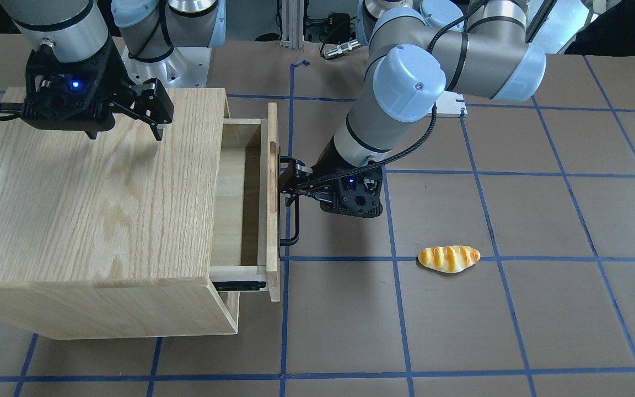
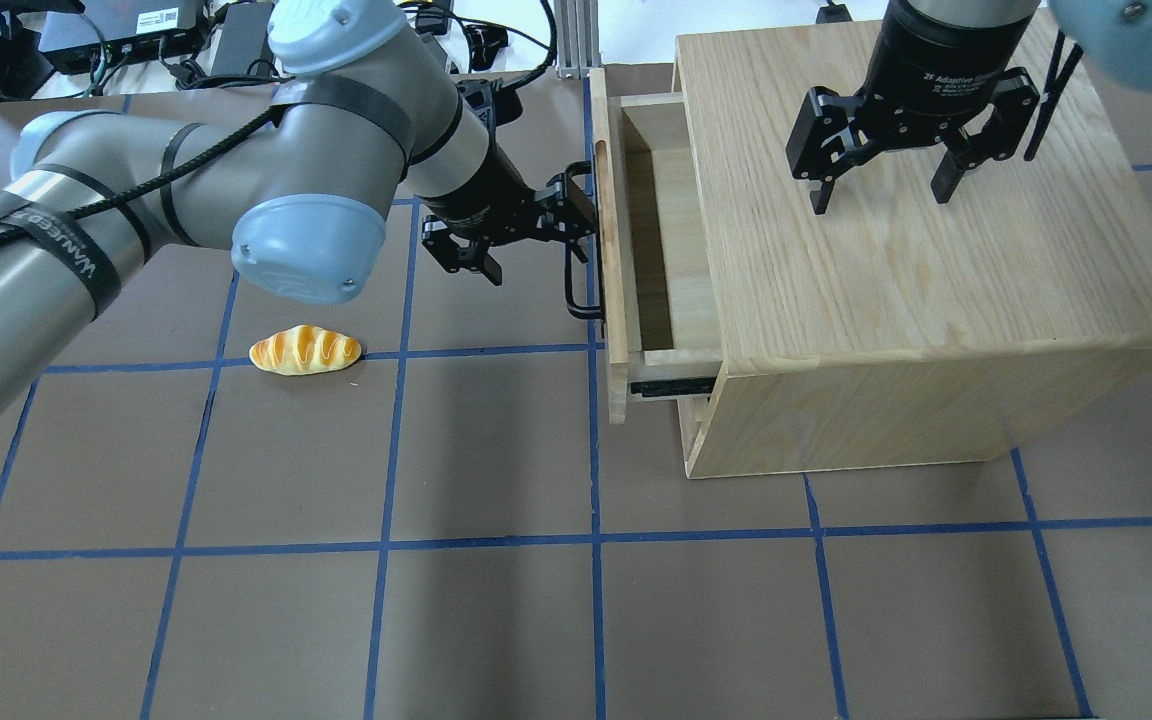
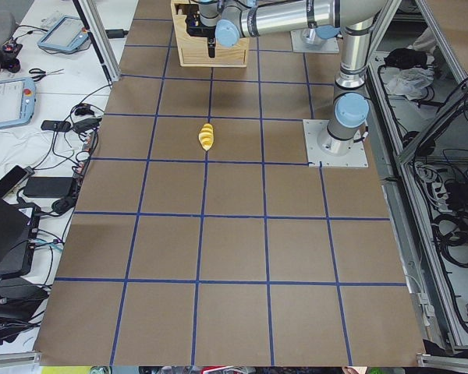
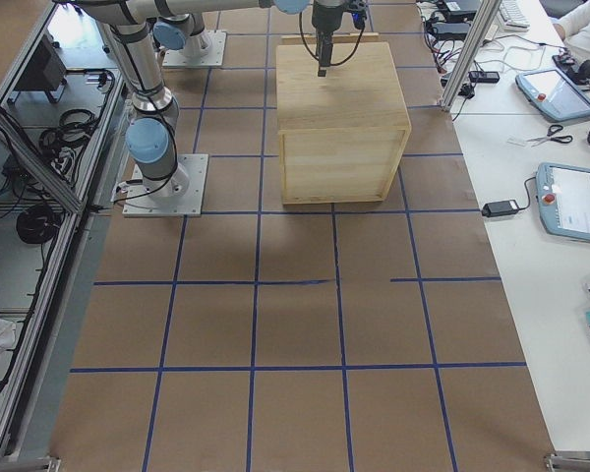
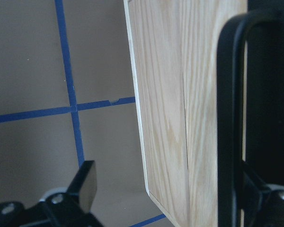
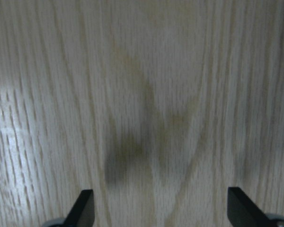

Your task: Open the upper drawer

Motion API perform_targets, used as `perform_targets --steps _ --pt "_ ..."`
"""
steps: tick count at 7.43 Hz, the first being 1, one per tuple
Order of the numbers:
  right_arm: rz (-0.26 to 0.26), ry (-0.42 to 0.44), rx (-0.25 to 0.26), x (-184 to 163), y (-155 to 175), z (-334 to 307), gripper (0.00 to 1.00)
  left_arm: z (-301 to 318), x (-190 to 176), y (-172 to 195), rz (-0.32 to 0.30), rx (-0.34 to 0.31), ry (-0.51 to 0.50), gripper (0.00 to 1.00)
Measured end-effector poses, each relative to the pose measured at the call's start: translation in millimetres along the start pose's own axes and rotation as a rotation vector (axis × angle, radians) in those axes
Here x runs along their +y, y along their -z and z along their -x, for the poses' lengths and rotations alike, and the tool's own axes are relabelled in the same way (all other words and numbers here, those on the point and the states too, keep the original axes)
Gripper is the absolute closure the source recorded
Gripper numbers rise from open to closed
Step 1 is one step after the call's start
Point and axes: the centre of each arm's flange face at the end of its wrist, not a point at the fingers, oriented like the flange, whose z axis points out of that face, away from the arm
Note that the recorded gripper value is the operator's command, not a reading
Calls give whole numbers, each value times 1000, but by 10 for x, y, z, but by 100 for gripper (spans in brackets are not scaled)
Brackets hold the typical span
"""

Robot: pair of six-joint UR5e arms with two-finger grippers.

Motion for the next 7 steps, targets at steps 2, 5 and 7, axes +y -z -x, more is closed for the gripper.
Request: perform_targets --steps 2,5,7 --pt "0 0 0 0 1 0 0 267 -11 244 -2 -32 56 0" --pt "0 0 0 0 -1 0 0 669 -11 505 -2 -110 110 0" --pt "0 0 0 0 0 0 0 880 -53 613 -10 -126 114 0"
